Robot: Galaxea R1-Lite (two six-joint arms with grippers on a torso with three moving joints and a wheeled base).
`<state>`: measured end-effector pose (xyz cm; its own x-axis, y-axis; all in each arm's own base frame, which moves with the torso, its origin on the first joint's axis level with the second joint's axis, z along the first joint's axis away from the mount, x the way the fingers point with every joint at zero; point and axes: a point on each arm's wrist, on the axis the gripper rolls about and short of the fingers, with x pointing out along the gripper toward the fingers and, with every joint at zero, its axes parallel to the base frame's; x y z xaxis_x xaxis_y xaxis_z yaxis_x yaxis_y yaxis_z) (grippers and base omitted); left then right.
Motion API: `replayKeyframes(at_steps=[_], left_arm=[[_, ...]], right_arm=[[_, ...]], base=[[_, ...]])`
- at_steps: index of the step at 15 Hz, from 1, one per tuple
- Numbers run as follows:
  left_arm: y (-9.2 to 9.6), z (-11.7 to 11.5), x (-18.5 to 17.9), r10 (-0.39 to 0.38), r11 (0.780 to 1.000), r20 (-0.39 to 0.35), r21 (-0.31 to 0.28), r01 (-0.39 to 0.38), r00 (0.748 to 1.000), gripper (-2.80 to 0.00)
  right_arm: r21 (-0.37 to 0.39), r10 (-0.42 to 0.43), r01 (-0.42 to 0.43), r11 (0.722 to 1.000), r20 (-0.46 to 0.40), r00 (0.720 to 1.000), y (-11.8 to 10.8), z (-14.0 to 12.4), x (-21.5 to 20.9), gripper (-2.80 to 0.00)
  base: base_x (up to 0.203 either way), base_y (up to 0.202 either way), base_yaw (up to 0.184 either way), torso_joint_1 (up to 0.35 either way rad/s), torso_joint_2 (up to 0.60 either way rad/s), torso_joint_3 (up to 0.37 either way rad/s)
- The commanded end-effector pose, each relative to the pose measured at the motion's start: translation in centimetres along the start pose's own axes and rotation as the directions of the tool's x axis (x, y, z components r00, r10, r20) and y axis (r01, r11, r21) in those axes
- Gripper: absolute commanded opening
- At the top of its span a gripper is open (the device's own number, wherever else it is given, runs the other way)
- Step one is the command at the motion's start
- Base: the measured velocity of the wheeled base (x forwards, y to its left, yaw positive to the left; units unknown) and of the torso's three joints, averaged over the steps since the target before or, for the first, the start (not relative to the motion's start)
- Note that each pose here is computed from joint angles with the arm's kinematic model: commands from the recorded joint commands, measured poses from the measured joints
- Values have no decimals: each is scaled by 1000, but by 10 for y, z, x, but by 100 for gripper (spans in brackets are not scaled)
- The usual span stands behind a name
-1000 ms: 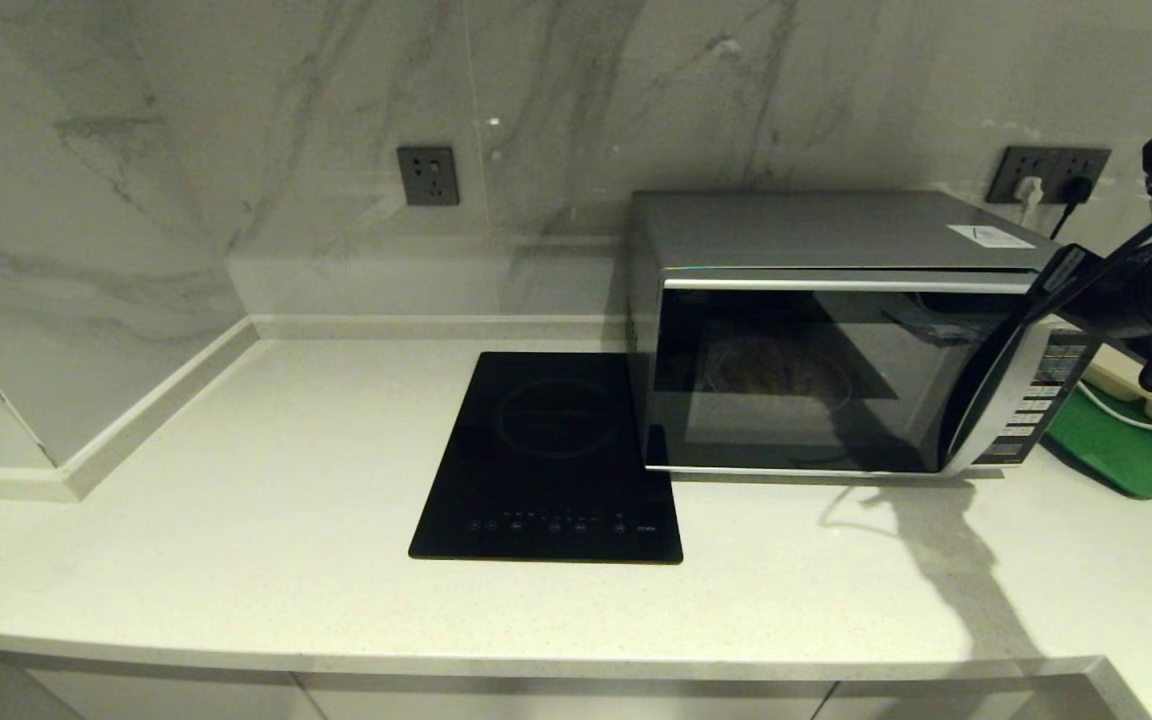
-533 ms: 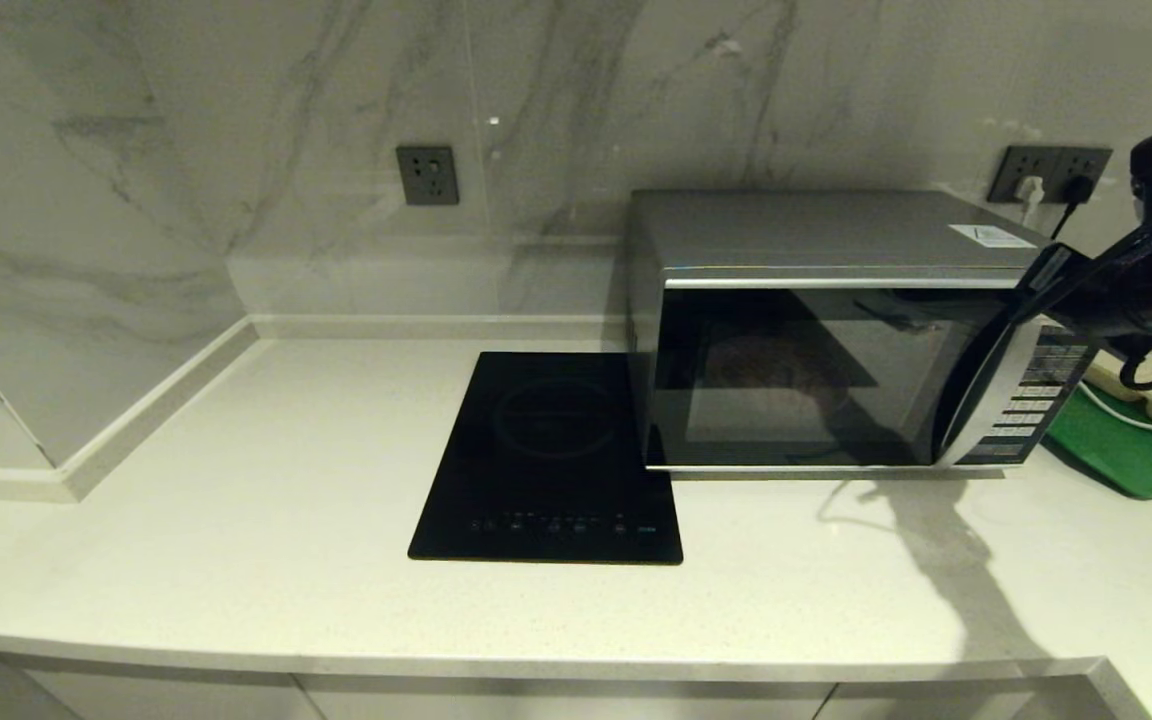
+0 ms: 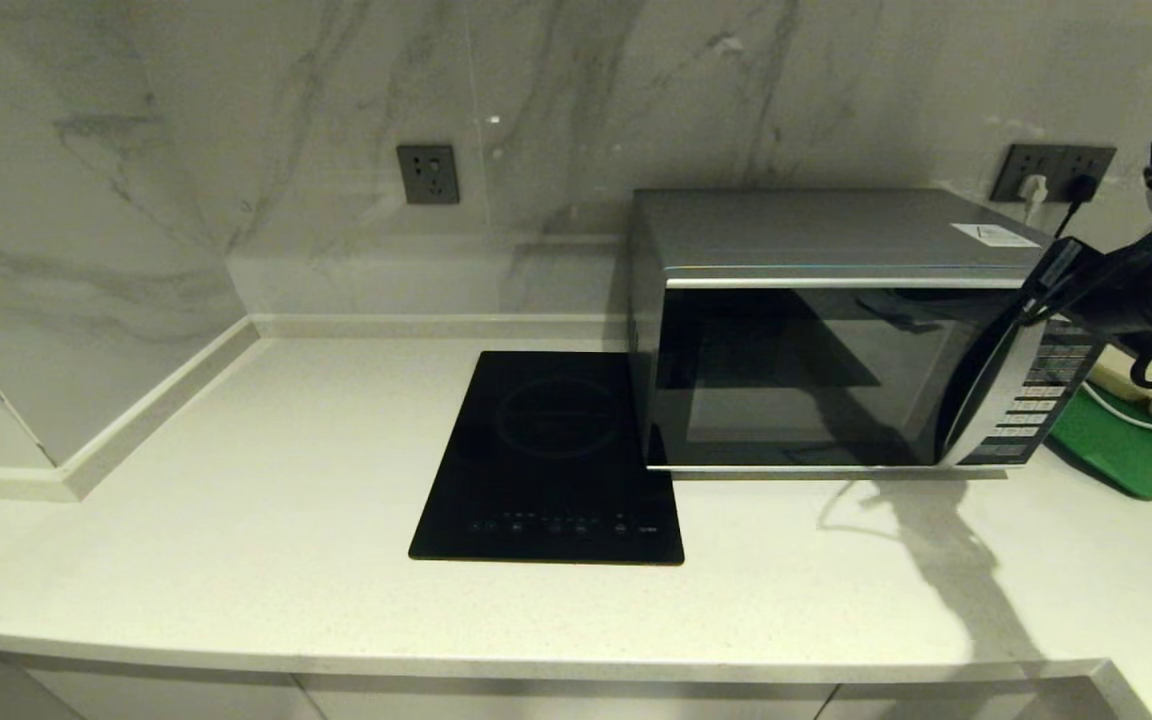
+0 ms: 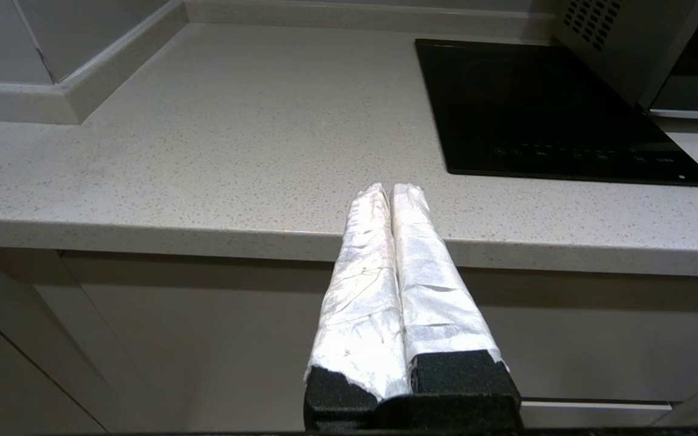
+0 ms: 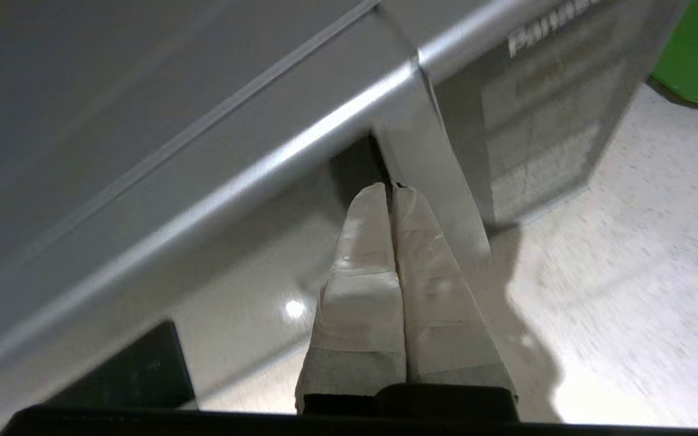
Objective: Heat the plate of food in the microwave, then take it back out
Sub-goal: Close the microwave oven, then open the microwave oven
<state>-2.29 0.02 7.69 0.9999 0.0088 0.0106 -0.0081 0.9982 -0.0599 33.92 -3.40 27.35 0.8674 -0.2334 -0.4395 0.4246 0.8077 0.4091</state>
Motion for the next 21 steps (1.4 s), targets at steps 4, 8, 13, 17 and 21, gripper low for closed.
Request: replayKeyframes(at_steps=[4, 8, 13, 17, 21], left_arm=[[0, 0, 0, 0, 1000, 0, 0, 0, 1000, -280], [0, 0, 0, 0, 1000, 0, 0, 0, 1000, -280], [0, 0, 0, 0, 1000, 0, 0, 0, 1000, -280], [0, 0, 0, 0, 1000, 0, -1, 0, 1000, -280], [0, 0, 0, 0, 1000, 0, 0, 0, 1000, -280]], right_arm=[[-22, 39, -41, 999, -54, 998, -20, -3, -89, -280], [100, 126, -110, 989, -172, 977, -58, -2, -139, -280], [483, 344, -140, 864, -366, 865, -137, 3, -113, -280], [527, 421, -113, 843, -514, 747, -195, -40, -53, -280], [526, 483, -188, 830, -508, 713, -242, -69, 7, -280]], base=[[0, 0, 0, 0, 0, 0], [0, 0, 0, 0, 0, 0], [0, 0, 0, 0, 0, 0], [0, 0, 0, 0, 0, 0], [0, 0, 0, 0, 0, 0]])
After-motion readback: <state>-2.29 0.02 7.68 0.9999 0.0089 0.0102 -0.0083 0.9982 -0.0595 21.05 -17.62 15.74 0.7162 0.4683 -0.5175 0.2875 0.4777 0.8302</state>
